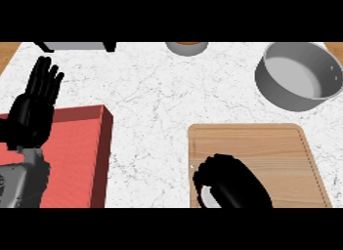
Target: Pick the can from the cutting board and place it in the pot
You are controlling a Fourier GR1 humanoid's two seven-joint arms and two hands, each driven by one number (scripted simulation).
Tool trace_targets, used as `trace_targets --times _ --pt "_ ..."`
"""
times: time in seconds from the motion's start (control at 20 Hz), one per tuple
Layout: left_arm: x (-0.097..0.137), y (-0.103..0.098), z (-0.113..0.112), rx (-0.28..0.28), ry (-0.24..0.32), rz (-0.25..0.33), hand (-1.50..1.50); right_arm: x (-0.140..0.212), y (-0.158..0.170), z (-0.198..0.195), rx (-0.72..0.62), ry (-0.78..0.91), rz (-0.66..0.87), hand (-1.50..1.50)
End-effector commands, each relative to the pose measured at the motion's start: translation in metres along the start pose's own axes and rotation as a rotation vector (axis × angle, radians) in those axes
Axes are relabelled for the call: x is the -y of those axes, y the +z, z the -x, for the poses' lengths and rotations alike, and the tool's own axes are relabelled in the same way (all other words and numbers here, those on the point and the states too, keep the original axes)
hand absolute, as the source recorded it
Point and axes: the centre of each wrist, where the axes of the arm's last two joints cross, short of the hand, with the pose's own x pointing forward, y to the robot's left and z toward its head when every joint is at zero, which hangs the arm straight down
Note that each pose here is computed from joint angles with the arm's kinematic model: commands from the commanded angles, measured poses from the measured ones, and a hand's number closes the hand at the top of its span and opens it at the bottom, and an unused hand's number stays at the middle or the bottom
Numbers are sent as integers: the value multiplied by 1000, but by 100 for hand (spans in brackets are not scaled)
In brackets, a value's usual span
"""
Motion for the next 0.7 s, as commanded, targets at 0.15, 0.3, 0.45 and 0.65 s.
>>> trace_targets --times 0.15,0.3,0.45,0.65 --pt "2 6 -4 3 -1 4 0 49 13 -3 -196 60 289 150" --pt "1 -7 -12 1 1 -5 0 79 26 -8 -257 38 424 150" --pt "19 -15 -7 15 1 -11 0 90 21 13 -293 53 554 150" --pt "5 -1 5 3 -2 9 0 133 21 47 -374 40 662 150"
